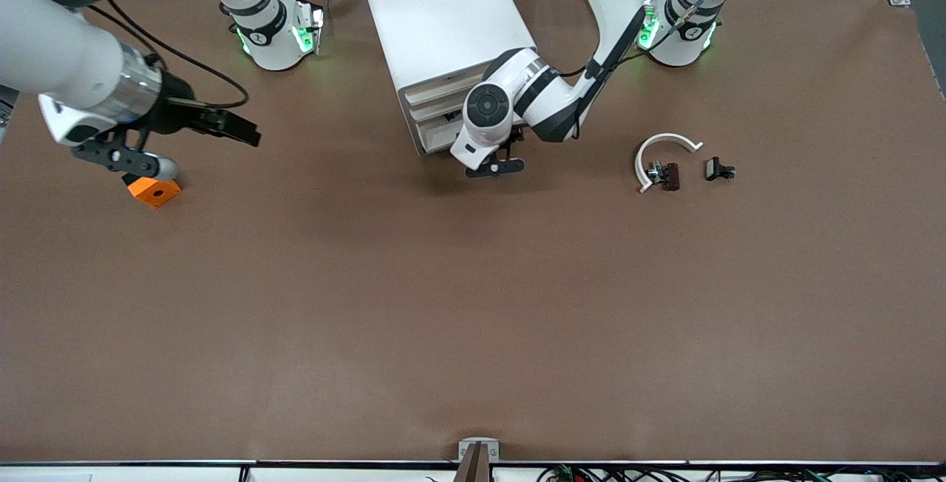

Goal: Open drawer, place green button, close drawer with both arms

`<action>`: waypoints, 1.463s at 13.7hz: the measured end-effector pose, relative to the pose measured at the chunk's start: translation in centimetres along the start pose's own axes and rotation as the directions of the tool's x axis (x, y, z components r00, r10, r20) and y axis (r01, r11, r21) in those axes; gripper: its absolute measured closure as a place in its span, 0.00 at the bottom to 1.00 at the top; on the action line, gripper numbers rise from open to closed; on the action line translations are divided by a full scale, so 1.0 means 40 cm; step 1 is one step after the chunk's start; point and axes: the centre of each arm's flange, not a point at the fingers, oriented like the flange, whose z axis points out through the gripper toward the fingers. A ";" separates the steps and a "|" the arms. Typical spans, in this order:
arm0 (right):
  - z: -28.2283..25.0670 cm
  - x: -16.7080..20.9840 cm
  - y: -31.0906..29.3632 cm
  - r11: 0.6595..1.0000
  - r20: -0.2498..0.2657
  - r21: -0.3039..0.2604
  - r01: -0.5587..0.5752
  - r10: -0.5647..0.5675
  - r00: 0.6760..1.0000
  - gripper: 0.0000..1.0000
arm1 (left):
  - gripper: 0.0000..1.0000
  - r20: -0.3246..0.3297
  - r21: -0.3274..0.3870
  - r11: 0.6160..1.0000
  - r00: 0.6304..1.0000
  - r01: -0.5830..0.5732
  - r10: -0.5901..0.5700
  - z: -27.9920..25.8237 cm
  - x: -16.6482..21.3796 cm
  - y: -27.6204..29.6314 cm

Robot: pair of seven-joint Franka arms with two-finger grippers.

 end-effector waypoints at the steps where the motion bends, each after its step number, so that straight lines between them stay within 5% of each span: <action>1: -0.010 0.005 0.034 0.999 -0.013 -0.014 0.044 -0.044 0.999 0.00 | 0.00 0.007 0.003 1.000 1.000 -0.005 0.005 0.005 -0.019 0.009; 9: -0.053 0.050 0.258 0.986 -0.062 -0.054 0.159 -0.163 0.985 0.00 | 0.00 0.020 -0.001 0.999 0.999 0.035 -0.035 0.006 -0.033 0.018; 13: -0.090 0.048 0.340 0.985 -0.090 -0.050 0.165 -0.169 0.981 0.00 | 0.00 -0.013 -0.123 0.974 0.981 0.189 -0.192 -0.159 0.212 -0.093; 16: -0.131 0.032 0.362 0.982 -0.126 -0.095 0.161 -0.172 0.977 0.00 | 0.00 -0.140 -0.168 0.951 0.948 0.261 -0.285 -0.322 0.440 -0.288; 20: -0.186 0.013 0.357 0.981 -0.167 -0.104 0.162 -0.178 0.970 0.00 | 0.00 -0.221 -0.203 0.913 0.892 0.353 -0.394 -0.478 0.571 -0.520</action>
